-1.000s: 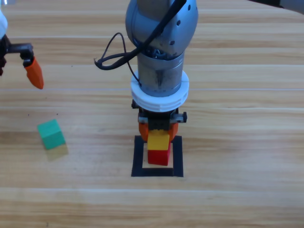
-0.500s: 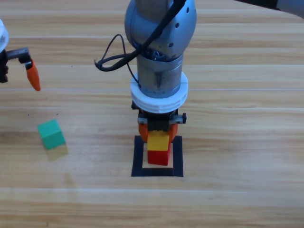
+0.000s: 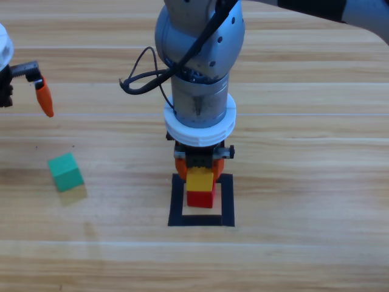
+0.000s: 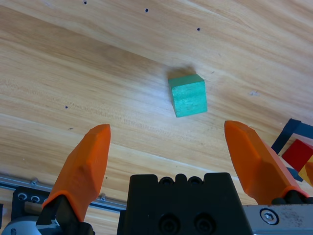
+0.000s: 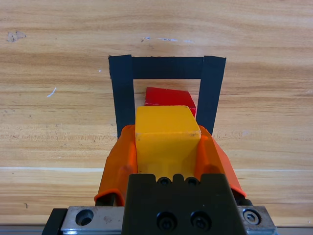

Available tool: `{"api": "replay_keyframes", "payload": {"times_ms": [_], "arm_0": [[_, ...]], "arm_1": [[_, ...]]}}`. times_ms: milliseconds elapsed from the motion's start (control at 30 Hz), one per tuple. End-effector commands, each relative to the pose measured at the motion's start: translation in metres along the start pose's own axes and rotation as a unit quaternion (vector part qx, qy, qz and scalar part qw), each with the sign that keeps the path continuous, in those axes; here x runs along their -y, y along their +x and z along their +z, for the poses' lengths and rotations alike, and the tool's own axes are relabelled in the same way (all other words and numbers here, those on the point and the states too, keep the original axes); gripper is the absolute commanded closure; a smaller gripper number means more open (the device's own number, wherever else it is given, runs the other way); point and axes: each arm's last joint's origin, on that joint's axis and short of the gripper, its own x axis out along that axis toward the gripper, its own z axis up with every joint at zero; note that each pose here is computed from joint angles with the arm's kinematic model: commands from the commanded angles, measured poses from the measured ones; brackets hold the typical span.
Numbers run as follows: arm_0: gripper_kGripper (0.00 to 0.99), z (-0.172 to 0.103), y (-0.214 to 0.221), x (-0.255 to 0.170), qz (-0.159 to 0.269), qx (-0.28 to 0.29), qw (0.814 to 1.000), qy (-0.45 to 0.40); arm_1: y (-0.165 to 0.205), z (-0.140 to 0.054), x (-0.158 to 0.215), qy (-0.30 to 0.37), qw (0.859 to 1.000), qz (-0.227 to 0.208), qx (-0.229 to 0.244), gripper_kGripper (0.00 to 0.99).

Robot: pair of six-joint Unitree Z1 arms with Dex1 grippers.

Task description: Stack the blocks in the rectangular block: red at the bottom, yellow in the middle, green on top

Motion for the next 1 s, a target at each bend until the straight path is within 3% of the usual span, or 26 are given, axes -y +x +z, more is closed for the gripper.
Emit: {"api": "replay_keyframes", "payload": {"times_ms": [33,67,100,133,400,567,667,767,900,967,1000], "arm_0": [[0.0,-0.004,0.011,0.006,0.012,-0.007,1.0,0.007],[0.0,-0.004,0.011,0.006,0.012,-0.008,1.0,0.007],[0.0,-0.004,0.012,0.006,0.012,-0.009,1.0,0.007],[0.0,-0.005,0.011,0.006,0.012,-0.008,1.0,0.007],[0.0,-0.006,0.012,0.008,0.007,-0.005,1.0,0.005],[0.001,-0.01,0.035,0.017,0.01,-0.009,1.0,-0.007],[0.019,-0.014,0.052,0.022,0.017,-0.015,0.999,-0.026],[0.028,-0.016,0.072,0.033,0.032,-0.023,0.999,-0.036],[0.027,-0.02,0.089,0.041,0.042,-0.029,0.998,-0.036],[0.027,-0.022,0.091,0.042,0.04,-0.028,0.998,-0.034],[0.027,-0.023,0.092,0.043,0.041,-0.028,0.998,-0.033]], "arm_1": [[0.045,-0.013,-0.011,-0.021,0.999,-0.041,-0.029,0.465],[0.045,-0.013,-0.011,-0.023,0.998,-0.041,-0.029,0.218],[0.042,-0.013,-0.011,-0.023,0.999,-0.039,-0.027,0.042],[0.035,-0.012,-0.01,-0.023,0.999,-0.036,-0.022,0.001],[-0.039,-0.017,0.006,-0.025,0.999,-0.009,0.045,0.0],[-0.121,-0.04,0.023,-0.094,0.988,0.034,0.12,0.0],[-0.154,-0.055,0.033,-0.13,0.978,0.044,0.156,0.0],[-0.164,-0.058,0.04,-0.171,0.971,0.045,0.163,0.0],[-0.178,-0.071,0.071,-0.243,0.952,0.046,0.178,0.001],[-0.184,-0.084,0.113,-0.272,0.933,0.112,0.207,0.002],[-0.181,-0.092,0.143,-0.285,0.914,0.172,0.232,0.002]]}}
